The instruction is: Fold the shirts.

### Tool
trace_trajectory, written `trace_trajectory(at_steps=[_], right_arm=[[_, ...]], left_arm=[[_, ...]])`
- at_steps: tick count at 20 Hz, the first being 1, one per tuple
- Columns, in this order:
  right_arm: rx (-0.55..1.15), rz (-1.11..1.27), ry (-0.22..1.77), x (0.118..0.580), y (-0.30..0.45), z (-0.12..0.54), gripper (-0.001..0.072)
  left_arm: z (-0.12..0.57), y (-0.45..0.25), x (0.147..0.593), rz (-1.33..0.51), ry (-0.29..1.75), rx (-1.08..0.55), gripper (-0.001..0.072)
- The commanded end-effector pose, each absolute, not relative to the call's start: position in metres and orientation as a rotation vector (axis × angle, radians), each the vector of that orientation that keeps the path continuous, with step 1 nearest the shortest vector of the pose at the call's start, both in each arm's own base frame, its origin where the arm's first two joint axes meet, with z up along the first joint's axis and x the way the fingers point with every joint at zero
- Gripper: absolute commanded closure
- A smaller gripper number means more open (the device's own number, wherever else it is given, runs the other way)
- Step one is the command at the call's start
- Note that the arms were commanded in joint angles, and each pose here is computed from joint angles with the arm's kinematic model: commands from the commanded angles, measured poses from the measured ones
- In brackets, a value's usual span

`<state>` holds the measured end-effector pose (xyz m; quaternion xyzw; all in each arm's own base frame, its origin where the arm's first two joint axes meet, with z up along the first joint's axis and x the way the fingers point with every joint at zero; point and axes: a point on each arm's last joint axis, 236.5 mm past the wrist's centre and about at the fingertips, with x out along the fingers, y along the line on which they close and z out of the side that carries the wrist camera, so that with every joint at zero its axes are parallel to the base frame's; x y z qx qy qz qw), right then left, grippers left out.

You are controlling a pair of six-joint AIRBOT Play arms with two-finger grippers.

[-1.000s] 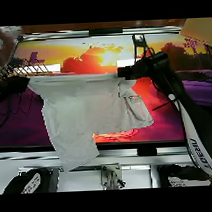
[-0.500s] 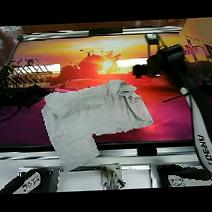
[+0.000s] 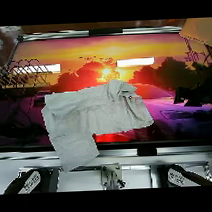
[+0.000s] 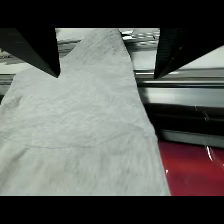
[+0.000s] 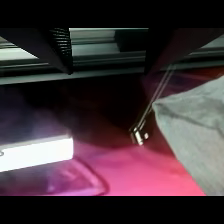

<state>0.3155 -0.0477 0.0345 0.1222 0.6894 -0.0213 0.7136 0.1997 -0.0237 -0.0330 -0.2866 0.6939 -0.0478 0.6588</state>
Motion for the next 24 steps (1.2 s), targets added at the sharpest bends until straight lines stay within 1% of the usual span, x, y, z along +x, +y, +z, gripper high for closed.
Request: trace_trajectory(at_steps=[1, 4, 6, 8, 10, 12, 13, 14, 15, 16, 18, 19, 20, 21, 24], right_arm=[[0.377, 0.071, 1.604, 0.282, -0.031, 0.016, 0.0159], [0.372, 0.064, 1.573, 0.289, -0.033, 0.013, 0.0159], [0.366, 0.051, 1.535, 0.298, -0.036, 0.012, 0.0159], [0.362, 0.042, 1.508, 0.304, -0.038, 0.011, 0.0159], [0.347, 0.026, 1.497, 0.307, -0.043, 0.01, 0.0159], [0.283, -0.037, 1.508, 0.303, -0.062, 0.006, 0.0159], [0.254, -0.066, 1.518, 0.3, -0.071, 0.004, 0.0158], [0.245, -0.077, 1.531, 0.296, -0.074, 0.002, 0.0155], [0.265, -0.064, 1.56, 0.289, -0.069, -0.004, 0.0128], [0.285, -0.046, 1.592, 0.28, -0.063, -0.013, 0.0128], [0.389, 0.037, 1.636, 0.266, -0.032, -0.032, 0.0128], [0.433, 0.089, 1.639, 0.262, -0.018, -0.041, 0.0128], [0.432, 0.115, 1.648, 0.258, -0.01, -0.049, 0.0129], [0.398, 0.13, 1.667, 0.251, -0.006, -0.058, 0.0129], [0.297, 0.165, 1.673, 0.247, 0.008, -0.077, 0.0128]], left_arm=[[-0.069, -0.033, 0.172, -0.07, 1.612, -0.693, 0.0037], [-0.082, -0.033, 0.171, -0.052, 1.604, -0.701, 0.0042], [-0.087, -0.041, 0.173, -0.074, 1.598, -0.739, 0.0044], [-0.09, -0.048, 0.184, -0.083, 1.556, -0.797, 0.0048], [-0.09, -0.052, 0.193, -0.098, 1.524, -0.831, 0.0097], [-0.09, -0.06, 0.193, -0.148, 1.537, -0.848, 0.0107], [-0.092, -0.06, 0.192, -0.148, 1.547, -0.852, 0.0167], [-0.093, -0.061, 0.191, -0.154, 1.554, -0.851, 0.0288], [-0.094, -0.061, 0.191, -0.159, 1.556, -0.848, 0.0321], [-0.094, -0.061, 0.191, -0.166, 1.555, -0.841, 0.0329], [-0.094, -0.06, 0.191, -0.179, 1.551, -0.825, 0.0355], [-0.094, -0.06, 0.191, -0.178, 1.551, -0.826, 0.0474], [-0.094, -0.06, 0.191, -0.178, 1.551, -0.826, 0.0602], [-0.094, -0.061, 0.19, -0.181, 1.554, -0.827, 0.0674], [-0.093, -0.062, 0.188, -0.188, 1.561, -0.83, 0.0673]])
